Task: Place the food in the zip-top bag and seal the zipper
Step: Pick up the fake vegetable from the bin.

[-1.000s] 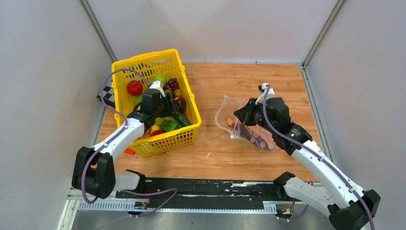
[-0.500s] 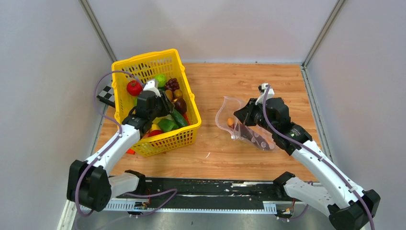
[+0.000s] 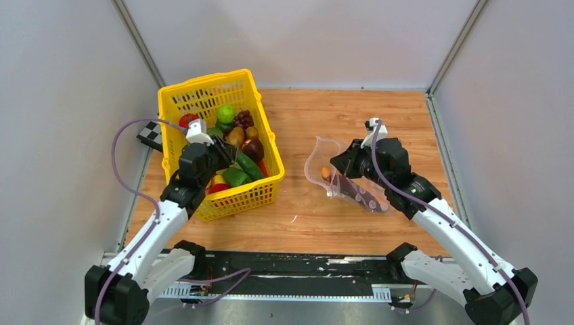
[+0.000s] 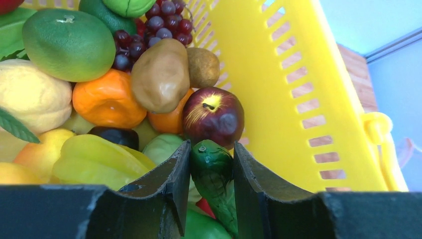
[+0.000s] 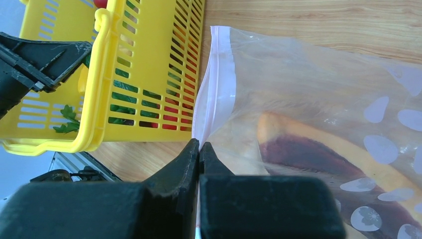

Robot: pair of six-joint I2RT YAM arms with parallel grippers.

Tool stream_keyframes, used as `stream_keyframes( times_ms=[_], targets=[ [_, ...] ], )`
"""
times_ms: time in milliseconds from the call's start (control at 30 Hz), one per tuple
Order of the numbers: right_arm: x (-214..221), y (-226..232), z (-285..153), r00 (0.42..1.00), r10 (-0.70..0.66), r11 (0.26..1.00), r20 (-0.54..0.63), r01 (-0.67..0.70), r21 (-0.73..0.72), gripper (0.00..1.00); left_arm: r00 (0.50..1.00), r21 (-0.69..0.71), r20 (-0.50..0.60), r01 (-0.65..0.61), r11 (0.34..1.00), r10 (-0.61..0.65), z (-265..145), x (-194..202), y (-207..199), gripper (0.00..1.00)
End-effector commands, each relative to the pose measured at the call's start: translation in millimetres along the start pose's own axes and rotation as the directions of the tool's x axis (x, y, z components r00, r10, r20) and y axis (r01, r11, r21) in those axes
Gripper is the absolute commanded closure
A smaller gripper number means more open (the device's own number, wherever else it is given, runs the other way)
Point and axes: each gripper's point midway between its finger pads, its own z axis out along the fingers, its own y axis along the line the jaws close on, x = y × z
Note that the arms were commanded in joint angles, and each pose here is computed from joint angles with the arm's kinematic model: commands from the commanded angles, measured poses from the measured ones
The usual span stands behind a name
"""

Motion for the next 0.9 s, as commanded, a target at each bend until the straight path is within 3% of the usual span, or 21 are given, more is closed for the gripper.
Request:
stream_keyframes(
  times_ms=[0, 567, 767, 867],
  targets=[
    [-23.4, 21.0, -4.4, 0.998, 0.017, 0.997, 0.068, -0.012, -0.073, 1.00, 0.983, 0.096, 0.163, 0.063, 0.993, -0.078, -15.2, -42.1, -21.7, 0.76],
    [-22.9, 25.4, -3.5, 0.997, 0.042, 0.994, 0.067, -0.035, -0.099, 1.00, 0.906, 0.238, 0.382, 0.092, 0.967, -0.181, -67.3, -91.8, -40.7, 0.84],
    [-24.8, 30.8, -3.7, 0.989, 0.116, 0.985, 0.088, -0.104, -0.134, 1.00, 0.849, 0.409, 0.416, 0.143, 0.901, -0.324, -92.6, -105.5, -60.7, 0.85],
    [-26.8, 30.5, -4.7, 0.982, 0.155, 0.981, 0.107, -0.139, -0.137, 1.00, 0.845, 0.469, 0.409, 0.131, 0.873, -0.346, -101.3, -113.7, -74.9, 0.85]
  ],
)
